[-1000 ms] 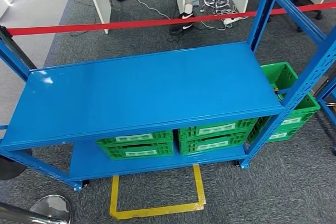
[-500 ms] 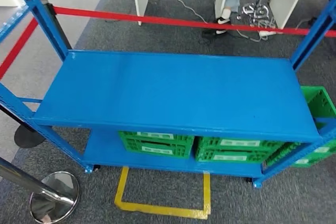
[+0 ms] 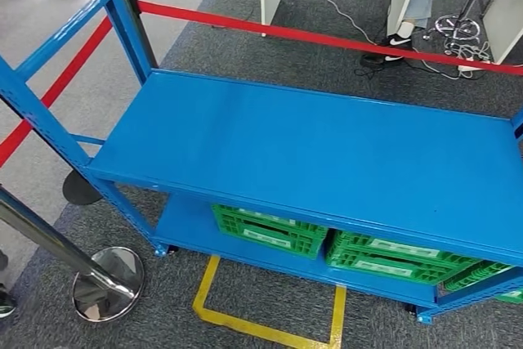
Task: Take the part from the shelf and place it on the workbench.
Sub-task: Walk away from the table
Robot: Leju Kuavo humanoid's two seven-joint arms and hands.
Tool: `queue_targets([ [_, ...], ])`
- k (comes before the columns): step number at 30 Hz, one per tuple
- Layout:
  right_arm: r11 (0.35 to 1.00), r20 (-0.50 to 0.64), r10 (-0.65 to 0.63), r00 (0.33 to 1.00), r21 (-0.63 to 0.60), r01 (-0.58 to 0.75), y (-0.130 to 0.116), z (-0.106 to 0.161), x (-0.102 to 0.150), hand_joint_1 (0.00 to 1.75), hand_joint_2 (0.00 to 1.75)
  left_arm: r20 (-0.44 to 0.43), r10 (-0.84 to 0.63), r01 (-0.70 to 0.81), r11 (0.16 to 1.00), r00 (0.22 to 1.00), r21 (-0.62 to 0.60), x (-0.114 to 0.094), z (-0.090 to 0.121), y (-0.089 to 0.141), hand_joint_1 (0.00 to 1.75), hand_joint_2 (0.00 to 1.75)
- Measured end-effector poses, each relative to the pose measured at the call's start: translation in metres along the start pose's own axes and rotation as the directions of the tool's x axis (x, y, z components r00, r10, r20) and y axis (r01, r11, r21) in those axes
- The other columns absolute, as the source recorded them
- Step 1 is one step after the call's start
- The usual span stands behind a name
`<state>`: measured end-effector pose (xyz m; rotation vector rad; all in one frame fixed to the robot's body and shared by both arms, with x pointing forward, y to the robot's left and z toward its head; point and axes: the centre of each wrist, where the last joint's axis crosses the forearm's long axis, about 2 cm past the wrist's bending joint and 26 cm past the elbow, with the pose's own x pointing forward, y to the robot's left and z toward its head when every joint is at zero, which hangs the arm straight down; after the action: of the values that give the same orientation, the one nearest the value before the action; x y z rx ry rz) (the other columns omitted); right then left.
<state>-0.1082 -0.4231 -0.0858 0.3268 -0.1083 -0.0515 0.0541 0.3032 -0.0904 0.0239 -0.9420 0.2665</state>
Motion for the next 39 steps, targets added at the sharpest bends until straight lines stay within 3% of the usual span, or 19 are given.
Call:
queue_targets([
  [39,1.0,-0.021,-0.023,1.0,-0.004,0.023,-0.0021,0.0035,-0.0058,0.0,0.0,-0.015,0.004,-0.004,1.0,1.0,-0.004,-0.0016,-0.0032,-0.0017,0.0,0.0],
])
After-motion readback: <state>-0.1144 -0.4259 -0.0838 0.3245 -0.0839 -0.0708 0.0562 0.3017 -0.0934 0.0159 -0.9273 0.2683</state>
